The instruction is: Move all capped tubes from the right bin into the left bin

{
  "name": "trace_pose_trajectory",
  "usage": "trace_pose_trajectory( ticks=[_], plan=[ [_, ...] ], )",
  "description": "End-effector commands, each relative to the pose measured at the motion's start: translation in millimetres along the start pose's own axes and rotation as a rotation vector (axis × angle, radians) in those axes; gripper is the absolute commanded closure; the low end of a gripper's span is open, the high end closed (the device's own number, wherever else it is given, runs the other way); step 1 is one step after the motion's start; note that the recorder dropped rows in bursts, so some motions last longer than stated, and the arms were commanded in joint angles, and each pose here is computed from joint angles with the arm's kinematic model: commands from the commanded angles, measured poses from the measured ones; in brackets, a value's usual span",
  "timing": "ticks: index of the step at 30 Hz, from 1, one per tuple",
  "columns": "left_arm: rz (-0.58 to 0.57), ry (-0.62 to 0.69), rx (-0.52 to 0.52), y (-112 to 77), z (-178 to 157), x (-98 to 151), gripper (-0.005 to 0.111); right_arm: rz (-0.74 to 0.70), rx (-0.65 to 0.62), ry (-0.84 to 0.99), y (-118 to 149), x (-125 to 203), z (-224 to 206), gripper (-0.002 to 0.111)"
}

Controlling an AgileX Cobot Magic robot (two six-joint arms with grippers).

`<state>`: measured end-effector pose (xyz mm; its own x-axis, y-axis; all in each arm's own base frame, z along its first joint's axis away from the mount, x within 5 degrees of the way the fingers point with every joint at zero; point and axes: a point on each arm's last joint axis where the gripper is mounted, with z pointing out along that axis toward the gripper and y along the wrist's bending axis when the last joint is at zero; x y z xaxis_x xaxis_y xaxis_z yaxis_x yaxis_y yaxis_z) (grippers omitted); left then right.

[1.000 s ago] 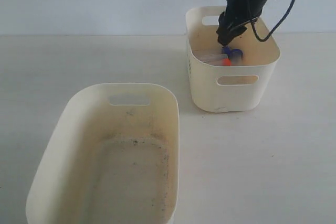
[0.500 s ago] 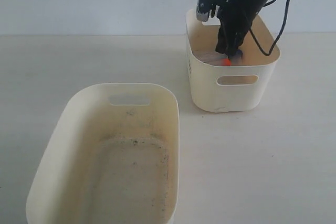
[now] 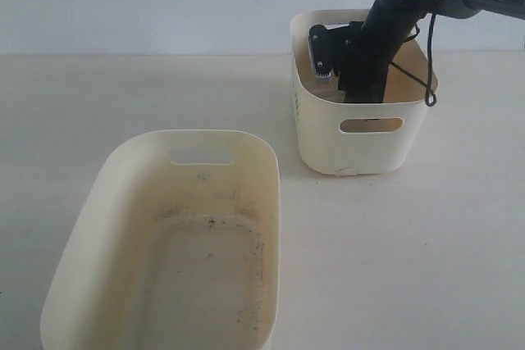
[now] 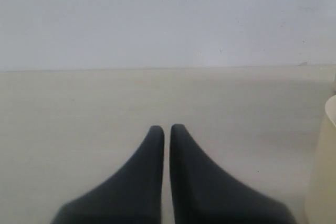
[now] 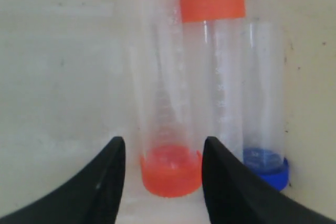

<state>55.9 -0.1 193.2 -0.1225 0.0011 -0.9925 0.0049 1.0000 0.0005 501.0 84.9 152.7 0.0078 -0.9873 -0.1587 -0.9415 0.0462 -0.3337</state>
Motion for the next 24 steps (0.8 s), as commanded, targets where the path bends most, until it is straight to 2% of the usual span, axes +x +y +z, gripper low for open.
trace_pose_trajectory(
  ticks=[1,9,18,20,24],
  plan=[
    [-0.016,-0.008,0.001,-0.1,0,-2,0.102,-0.014,0.003,0.006,0,2,5,0.064],
    [-0.016,-0.008,0.001,-0.1,0,-2,0.102,-0.014,0.049,0.001,-4,1,5,0.064],
    [-0.016,-0.008,0.001,-0.1,0,-2,0.102,-0.004,-0.014,0.004,4,4,26,0.064],
    [-0.016,-0.008,0.001,-0.1,0,-2,0.102,-0.004,-0.020,0.005,5,4,26,0.072],
    [-0.016,-0.008,0.001,-0.1,0,-2,0.102,-0.004,-0.013,0.007,4,5,26,0.107]
  ],
)
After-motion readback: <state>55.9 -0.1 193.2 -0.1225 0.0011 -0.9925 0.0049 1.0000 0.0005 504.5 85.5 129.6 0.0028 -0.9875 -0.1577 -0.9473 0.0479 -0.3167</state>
